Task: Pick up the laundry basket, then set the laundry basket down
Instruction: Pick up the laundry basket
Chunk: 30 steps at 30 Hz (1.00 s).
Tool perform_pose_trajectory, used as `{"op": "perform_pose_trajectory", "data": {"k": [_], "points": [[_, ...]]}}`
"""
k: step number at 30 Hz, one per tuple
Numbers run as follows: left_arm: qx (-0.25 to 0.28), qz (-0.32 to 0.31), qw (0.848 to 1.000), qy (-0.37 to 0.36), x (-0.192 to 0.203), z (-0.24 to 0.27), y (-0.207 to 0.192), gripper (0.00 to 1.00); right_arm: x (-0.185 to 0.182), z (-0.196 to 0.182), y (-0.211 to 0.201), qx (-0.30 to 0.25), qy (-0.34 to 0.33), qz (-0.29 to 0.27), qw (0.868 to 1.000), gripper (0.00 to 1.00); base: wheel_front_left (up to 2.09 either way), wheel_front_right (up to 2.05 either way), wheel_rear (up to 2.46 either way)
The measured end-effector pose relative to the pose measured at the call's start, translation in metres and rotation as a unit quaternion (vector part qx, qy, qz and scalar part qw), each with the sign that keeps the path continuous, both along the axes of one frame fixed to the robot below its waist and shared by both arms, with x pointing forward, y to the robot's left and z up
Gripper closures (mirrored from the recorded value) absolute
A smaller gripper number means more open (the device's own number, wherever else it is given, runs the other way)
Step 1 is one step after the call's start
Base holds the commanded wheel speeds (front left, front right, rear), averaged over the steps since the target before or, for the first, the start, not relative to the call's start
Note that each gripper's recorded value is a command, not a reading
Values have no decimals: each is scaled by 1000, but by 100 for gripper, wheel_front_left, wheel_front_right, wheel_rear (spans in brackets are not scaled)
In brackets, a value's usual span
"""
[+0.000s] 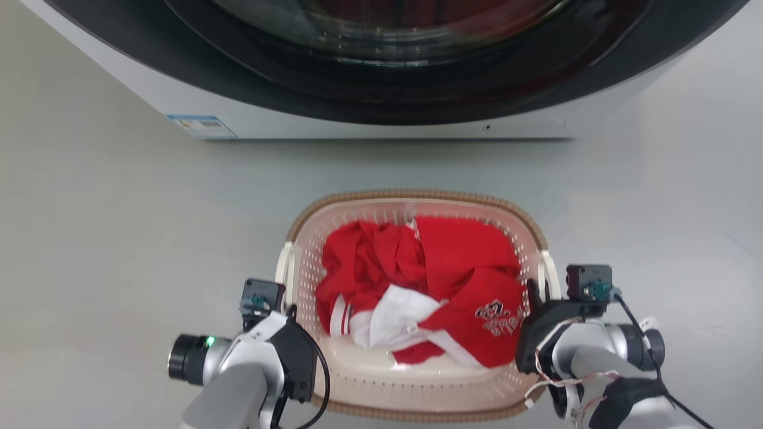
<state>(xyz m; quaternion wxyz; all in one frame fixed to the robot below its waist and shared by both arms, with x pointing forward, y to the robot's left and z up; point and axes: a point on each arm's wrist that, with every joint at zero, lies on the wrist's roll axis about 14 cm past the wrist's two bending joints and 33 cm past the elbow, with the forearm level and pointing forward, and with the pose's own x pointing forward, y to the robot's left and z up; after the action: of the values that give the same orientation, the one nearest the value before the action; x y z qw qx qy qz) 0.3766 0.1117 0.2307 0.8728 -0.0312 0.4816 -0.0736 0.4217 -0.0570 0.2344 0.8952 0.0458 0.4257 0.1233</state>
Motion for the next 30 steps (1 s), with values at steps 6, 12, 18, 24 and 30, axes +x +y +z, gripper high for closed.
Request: {"op": "perform_pose_trajectory", "data": {"k": [6,12,18,24,30], "points": [[-1,6,1000,13,-25,12,2,100,-26,15,3,8,14,2,1000,100,0,0,0],[-1,-1,1000,22,-45,24,2,100,-48,30,5,14,26,2,1000,100,0,0,0],[1,-8,1000,22,-60,37,3,100,-66,45,8,19,29,6,999,100,0,0,0],[1,-10,1000,23,-81,46,2,100,-92,55,7,22,38,3,999,100,0,0,0],[-4,-8,1000,27,-104,51,1,100,-114,63,8,26,40,3,999,100,0,0,0]]}}
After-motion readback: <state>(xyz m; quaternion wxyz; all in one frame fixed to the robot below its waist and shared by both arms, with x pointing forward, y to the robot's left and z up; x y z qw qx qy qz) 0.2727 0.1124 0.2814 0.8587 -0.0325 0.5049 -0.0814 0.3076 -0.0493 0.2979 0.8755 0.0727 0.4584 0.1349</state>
